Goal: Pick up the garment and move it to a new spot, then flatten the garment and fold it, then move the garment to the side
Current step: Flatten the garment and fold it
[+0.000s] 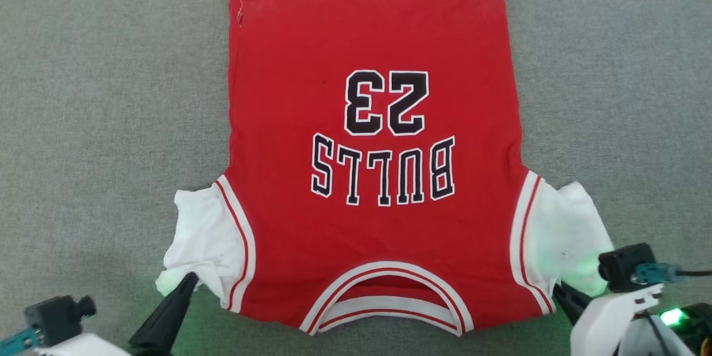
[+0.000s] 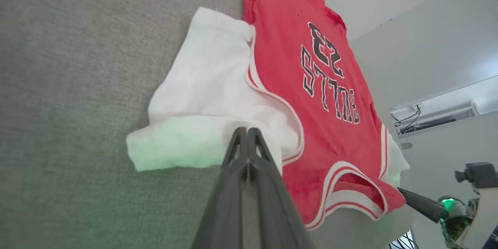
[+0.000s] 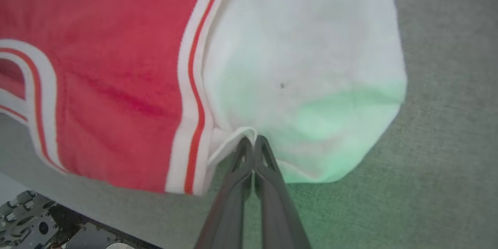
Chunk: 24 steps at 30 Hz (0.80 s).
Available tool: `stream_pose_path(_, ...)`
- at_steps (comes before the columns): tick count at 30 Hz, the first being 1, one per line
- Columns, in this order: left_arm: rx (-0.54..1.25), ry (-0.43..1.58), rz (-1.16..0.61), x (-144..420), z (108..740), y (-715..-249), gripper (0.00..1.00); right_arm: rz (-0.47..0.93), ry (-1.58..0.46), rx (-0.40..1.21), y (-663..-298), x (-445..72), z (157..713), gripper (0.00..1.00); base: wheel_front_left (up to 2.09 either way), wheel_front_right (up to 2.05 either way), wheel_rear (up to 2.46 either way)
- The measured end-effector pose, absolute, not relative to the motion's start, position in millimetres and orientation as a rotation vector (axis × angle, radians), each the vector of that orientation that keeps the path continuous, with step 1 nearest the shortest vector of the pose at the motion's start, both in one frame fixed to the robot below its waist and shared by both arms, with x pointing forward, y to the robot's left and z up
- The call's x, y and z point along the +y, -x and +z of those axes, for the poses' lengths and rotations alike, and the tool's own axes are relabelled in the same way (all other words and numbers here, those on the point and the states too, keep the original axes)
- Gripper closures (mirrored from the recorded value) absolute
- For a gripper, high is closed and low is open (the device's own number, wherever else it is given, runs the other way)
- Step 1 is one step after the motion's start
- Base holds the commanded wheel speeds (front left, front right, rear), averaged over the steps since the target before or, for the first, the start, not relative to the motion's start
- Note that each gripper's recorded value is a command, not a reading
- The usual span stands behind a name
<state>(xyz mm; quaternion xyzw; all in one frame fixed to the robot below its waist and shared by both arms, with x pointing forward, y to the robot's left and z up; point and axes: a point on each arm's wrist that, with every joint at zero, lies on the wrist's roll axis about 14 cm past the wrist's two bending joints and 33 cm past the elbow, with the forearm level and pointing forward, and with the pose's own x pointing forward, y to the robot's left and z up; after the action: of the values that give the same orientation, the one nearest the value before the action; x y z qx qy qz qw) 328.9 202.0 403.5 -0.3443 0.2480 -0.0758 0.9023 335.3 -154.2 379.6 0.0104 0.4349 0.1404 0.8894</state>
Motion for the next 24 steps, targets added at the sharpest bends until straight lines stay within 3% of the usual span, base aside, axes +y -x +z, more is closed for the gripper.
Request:
stream_pose_path(5, 0.538, 0.706, -0.152, 200, 394, -330, 1.00, 0.306, -0.003, 0.924, -337, -150, 365, 1.00, 0.00, 0.00, 0.00)
stream_pose_path(6, 0.545, 0.705, -0.151, 200, 392, -330, 1.00, 0.310, -0.010, 0.921, -337, -147, 364, 0.81, 0.00, 0.00, 0.00)
stream_pose_path(7, 0.544, 0.706, -0.151, 200, 391, -332, 1.00, 0.312, -0.010, 0.917, -338, -146, 363, 0.51, 0.00, 0.00, 0.00)
stream_pose_path(8, 0.546, 0.704, -0.149, 200, 390, -333, 1.00, 0.314, -0.003, 0.908, -341, -145, 364, 0.00, 0.00, 0.00, 0.00)
stream_pose_path(16, 0.537, 0.714, -0.154, 199, 391, -341, 1.00, 0.280, 0.003, 0.730, -390, -152, 415, 0.00, 0.00, 0.00, 0.00)
stream_pose_path(24, 0.537, 0.702, -0.222, 186, 394, -357, 1.00, 0.217, 0.120, 0.565, -496, -174, 487, 0.00, 0.00, 0.00, 0.00)
